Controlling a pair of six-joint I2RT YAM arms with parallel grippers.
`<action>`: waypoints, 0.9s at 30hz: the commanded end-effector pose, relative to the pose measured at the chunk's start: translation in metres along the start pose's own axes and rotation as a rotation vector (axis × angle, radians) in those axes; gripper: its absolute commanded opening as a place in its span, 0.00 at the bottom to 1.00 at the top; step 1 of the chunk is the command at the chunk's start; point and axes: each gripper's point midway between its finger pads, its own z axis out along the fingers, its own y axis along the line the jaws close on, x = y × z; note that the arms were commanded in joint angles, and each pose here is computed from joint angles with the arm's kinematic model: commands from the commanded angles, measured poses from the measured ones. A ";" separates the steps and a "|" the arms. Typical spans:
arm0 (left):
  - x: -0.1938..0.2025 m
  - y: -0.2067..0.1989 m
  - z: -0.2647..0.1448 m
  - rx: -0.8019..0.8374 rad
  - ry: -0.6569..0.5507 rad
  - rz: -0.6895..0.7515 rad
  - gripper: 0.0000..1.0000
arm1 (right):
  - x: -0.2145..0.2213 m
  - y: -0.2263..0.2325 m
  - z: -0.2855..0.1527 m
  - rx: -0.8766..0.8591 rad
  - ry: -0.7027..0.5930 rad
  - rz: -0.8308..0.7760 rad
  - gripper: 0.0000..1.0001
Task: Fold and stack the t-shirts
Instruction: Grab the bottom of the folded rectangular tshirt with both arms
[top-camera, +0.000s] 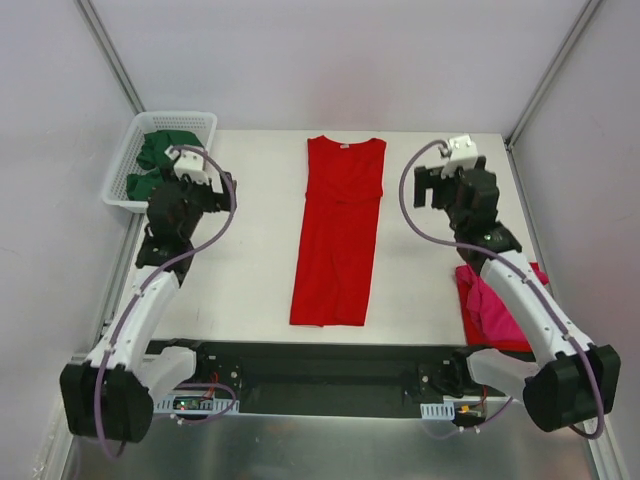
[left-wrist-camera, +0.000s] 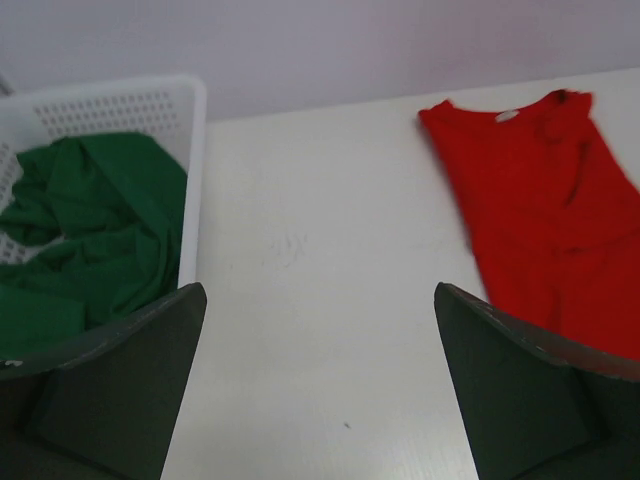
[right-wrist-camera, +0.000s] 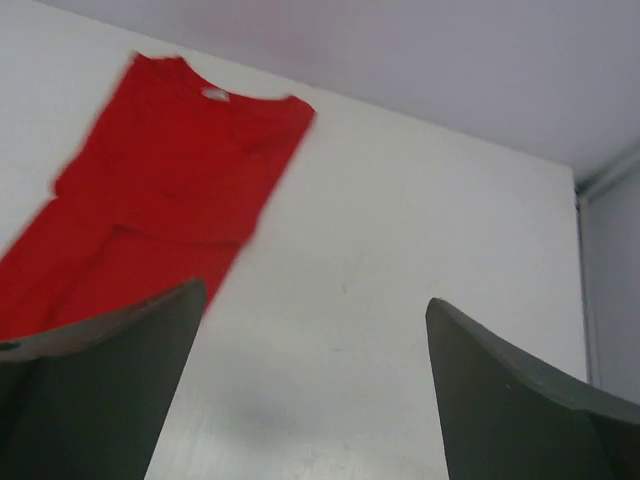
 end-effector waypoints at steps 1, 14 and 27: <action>-0.051 -0.044 -0.053 0.208 0.087 -0.046 0.99 | -0.038 0.024 -0.057 -0.047 0.206 -0.168 0.96; -0.074 -0.101 -0.127 0.486 0.154 0.128 0.99 | -0.028 0.090 -0.123 -0.436 0.233 -0.109 0.96; -0.156 -0.101 -0.182 0.469 -0.235 -0.021 0.99 | -0.093 0.109 -0.155 -0.597 0.038 0.238 0.96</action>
